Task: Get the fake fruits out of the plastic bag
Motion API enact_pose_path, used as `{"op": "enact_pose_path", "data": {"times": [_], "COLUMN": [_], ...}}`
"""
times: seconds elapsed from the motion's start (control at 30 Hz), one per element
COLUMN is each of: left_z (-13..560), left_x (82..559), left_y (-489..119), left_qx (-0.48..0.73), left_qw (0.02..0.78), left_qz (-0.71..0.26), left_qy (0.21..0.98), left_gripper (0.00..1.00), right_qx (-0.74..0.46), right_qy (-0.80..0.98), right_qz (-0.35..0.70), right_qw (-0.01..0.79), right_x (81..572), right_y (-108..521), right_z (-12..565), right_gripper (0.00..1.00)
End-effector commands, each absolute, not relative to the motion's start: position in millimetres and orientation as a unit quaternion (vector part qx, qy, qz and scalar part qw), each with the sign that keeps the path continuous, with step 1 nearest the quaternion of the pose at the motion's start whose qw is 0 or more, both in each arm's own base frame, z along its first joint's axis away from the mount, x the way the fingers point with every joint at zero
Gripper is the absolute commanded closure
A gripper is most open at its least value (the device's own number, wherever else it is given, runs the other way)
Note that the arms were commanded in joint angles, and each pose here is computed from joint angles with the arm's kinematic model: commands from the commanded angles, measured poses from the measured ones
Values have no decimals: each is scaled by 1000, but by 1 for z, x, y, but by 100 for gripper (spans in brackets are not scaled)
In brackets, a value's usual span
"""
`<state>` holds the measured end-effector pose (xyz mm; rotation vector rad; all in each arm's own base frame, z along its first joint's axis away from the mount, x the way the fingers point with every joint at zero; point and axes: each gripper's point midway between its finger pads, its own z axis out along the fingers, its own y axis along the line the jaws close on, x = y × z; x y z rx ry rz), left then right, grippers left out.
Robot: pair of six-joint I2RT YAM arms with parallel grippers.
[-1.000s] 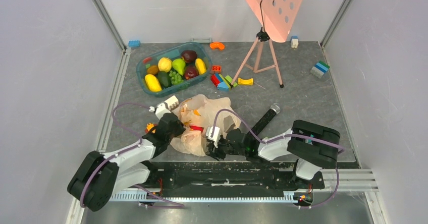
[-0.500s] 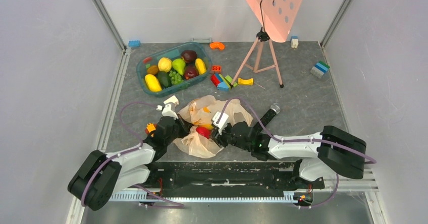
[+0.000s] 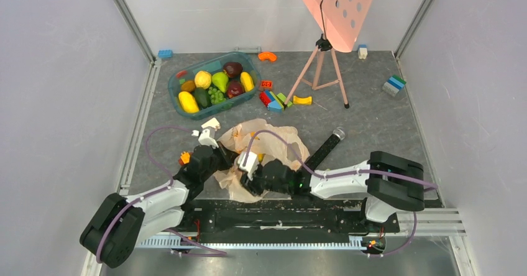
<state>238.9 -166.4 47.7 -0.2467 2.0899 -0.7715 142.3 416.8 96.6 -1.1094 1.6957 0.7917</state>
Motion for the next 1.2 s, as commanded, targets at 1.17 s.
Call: {"op": "enact_pose_path", "data": {"times": [1.17], "left_z": [45], "left_x": [240], "left_y": [-167], "left_qx": [-70], "left_qw": [455], "left_qz": [-311], "left_qy": [831], "left_gripper": [98], "right_qx": [-452], "right_qy": [702], "right_qz": [329], "right_qw": [441], "right_x": [148], "right_y": [407], "right_z": [115], "right_gripper": [49]}}
